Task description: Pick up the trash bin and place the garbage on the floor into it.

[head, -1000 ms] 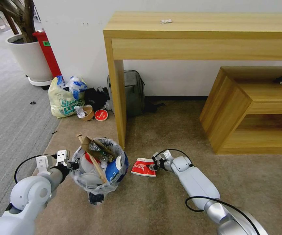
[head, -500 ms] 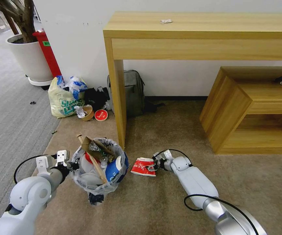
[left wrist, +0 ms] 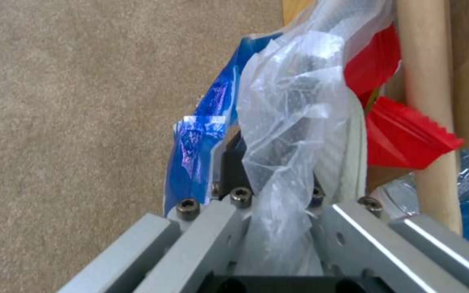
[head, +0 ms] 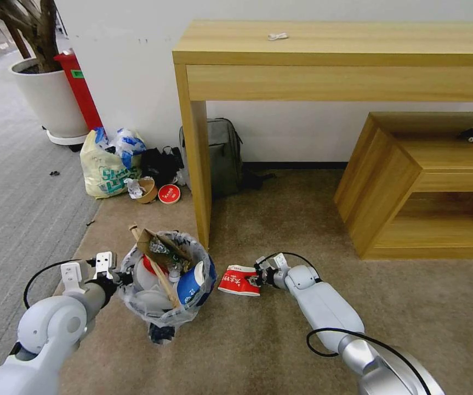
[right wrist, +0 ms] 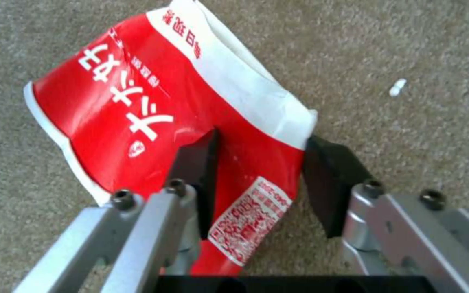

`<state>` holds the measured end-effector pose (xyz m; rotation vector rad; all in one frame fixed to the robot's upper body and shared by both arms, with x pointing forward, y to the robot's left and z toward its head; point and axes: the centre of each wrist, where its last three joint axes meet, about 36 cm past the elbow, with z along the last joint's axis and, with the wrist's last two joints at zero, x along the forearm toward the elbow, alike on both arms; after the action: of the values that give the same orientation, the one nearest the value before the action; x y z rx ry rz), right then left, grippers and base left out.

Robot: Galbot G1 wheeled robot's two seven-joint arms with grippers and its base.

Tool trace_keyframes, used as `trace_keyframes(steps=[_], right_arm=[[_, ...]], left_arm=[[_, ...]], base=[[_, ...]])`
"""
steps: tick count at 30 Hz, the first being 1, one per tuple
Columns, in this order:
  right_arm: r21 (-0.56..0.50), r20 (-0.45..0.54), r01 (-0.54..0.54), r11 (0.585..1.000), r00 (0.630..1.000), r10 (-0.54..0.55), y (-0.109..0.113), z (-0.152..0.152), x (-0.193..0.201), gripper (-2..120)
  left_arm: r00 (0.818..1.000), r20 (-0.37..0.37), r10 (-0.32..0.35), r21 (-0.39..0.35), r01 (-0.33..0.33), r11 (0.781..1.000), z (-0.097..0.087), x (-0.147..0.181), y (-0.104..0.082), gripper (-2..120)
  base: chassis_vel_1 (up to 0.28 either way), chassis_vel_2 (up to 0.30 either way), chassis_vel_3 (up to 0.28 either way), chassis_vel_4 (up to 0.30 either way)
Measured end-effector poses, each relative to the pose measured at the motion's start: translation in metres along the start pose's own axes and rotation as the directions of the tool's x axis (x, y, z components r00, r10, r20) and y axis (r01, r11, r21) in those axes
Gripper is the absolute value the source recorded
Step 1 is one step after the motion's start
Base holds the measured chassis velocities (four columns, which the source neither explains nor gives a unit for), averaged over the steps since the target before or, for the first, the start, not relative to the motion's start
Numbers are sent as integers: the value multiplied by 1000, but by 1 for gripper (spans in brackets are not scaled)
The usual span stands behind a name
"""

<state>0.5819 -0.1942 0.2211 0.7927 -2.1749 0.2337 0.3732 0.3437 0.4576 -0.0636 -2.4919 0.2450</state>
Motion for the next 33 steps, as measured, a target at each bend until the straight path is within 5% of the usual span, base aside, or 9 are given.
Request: trace_keyframes(steps=[12,33], right_arm=[[-16,13,-23,1000,1000,23,6,8,2,2],[6,227,-73,997,971,70,9,-16,69,0]], left_arm=[[1000,3,0,-1,0,1000,-1,2,0,0],[1000,-5,-4,-4,4,1000,2,3,1,0]], base=[[0,0,0,0],[0,0,0,0]])
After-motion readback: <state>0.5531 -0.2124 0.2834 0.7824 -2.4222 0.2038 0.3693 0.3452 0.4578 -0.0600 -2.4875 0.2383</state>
